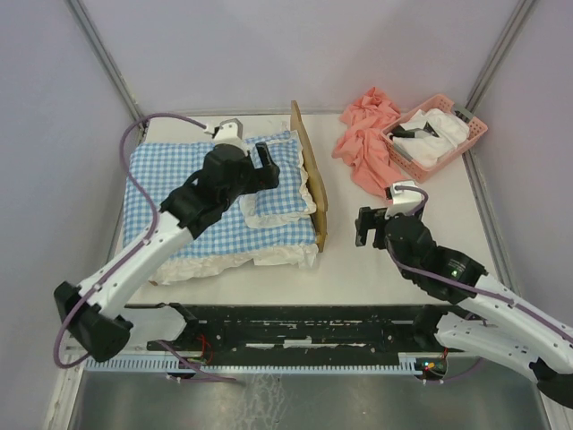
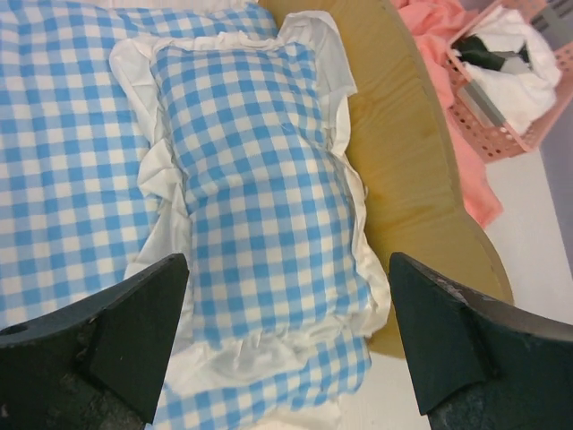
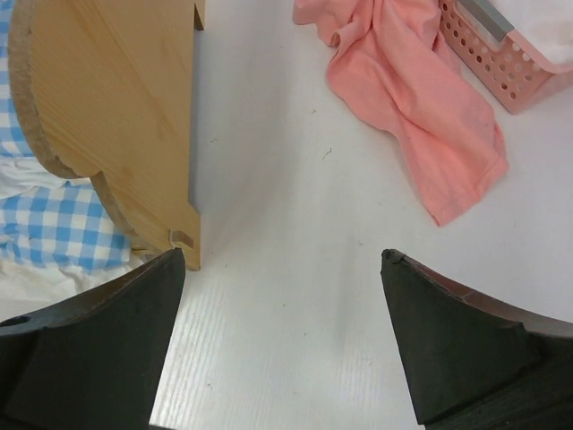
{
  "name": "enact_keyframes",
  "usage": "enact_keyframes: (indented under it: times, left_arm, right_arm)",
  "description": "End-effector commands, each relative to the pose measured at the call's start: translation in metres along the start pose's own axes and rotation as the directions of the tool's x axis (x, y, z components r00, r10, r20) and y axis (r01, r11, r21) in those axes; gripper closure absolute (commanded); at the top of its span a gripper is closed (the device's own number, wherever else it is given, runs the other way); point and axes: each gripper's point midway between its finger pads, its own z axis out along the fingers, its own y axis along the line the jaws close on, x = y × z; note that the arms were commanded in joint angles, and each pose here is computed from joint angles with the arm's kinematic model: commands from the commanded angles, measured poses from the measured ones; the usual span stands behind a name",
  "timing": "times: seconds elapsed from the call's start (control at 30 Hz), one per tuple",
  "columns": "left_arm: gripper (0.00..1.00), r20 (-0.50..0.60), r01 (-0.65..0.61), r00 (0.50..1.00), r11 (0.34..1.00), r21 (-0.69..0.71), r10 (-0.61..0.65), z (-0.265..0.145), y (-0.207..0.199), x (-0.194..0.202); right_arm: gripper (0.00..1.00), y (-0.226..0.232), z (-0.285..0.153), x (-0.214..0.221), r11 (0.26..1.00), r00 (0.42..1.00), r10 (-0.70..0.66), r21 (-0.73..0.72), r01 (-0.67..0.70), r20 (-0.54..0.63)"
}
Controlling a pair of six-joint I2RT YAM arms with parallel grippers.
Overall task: Set up the pet bed
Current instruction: Place the pillow on the mattress, then reset both arms
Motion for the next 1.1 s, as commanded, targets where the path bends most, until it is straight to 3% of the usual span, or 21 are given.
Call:
enact_keyframes:
  times: [0.0,0.13,0.27,0.63,1.07]
  left_arm:
    - [0.01,0.100,-0.114,0.990,0.983,0.143,0.100,-0.063,0.000,-0.023]
    - [0.01,0.187,-0.114,0.980,0.962,0.250,0.067,-0.116,0.010,-0.022]
    - [0.01,0.197,-0.072,0.980,0.952,0.297,0.012,-0.142,0.030,0.002]
    - [0.01,0.328,0.027,0.939,0.973,0.230,-0.103,-0.170,0.084,0.015]
    - [0.01,0.367,-0.037,0.928,0.961,0.275,-0.069,-0.196,0.072,-0.009]
  right_arm:
    - [0.01,-0.002,-0.027,-0.024,0.998,1.000,0.018,-0.065,-0.017,0.002]
    - [0.01,-0.004,-0.036,-0.027,0.994,0.999,0.039,-0.101,-0.036,0.028]
    - [0.01,-0.009,-0.042,-0.024,0.989,0.993,0.114,-0.093,-0.112,0.020]
    - [0.01,-0.006,-0.039,0.001,0.976,0.981,0.191,-0.097,-0.193,-0.036]
    - [0.01,-0.014,-0.049,-0.029,0.982,0.984,0.178,-0.067,-0.176,0.015]
